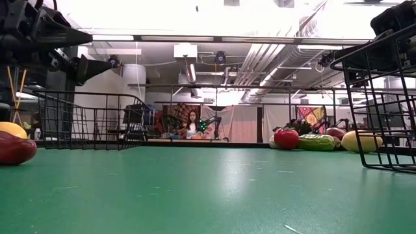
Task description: Sort produce into baskets
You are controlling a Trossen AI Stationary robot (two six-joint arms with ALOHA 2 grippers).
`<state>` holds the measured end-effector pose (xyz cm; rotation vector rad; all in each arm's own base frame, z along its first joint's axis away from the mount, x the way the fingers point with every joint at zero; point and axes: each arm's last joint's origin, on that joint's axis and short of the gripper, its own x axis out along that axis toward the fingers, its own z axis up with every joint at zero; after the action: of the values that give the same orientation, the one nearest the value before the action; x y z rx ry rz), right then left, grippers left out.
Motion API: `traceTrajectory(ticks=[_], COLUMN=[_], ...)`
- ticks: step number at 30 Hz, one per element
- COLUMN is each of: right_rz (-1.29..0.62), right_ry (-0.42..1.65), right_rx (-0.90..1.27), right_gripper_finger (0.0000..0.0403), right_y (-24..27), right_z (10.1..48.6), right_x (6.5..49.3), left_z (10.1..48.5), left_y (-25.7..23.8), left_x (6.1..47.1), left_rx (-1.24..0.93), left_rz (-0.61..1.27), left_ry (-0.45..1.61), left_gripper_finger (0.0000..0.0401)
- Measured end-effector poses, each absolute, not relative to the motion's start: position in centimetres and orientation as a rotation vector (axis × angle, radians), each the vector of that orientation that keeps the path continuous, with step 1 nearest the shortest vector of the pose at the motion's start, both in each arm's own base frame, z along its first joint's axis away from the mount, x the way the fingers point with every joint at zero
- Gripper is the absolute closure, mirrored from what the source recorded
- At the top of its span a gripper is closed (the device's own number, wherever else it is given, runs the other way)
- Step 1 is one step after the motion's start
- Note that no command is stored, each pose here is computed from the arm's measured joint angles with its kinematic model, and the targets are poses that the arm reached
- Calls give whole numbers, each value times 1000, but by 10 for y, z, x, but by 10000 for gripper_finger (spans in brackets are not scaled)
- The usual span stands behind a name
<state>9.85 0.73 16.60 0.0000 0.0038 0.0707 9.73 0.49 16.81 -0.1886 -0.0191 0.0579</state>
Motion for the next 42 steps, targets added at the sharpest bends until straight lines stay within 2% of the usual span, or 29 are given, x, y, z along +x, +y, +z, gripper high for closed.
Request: traceTrajectory(ticks=[33,36,42], right_rz=[71,71,71], right_ry=[4,4,4], right_rx=[0,0,0], right_gripper_finger=[402,402,402], right_y=[7,7,7], right_z=[166,166,166], right_x=[99,99,99], left_z=[168,169,187], left_y=[5,5,6], left_x=[97,97,95], left_rx=[-214,-338,-840], left_rz=[58,54,-11], left_ry=[-22,-28,-232], left_gripper_finger=[4,4,4])
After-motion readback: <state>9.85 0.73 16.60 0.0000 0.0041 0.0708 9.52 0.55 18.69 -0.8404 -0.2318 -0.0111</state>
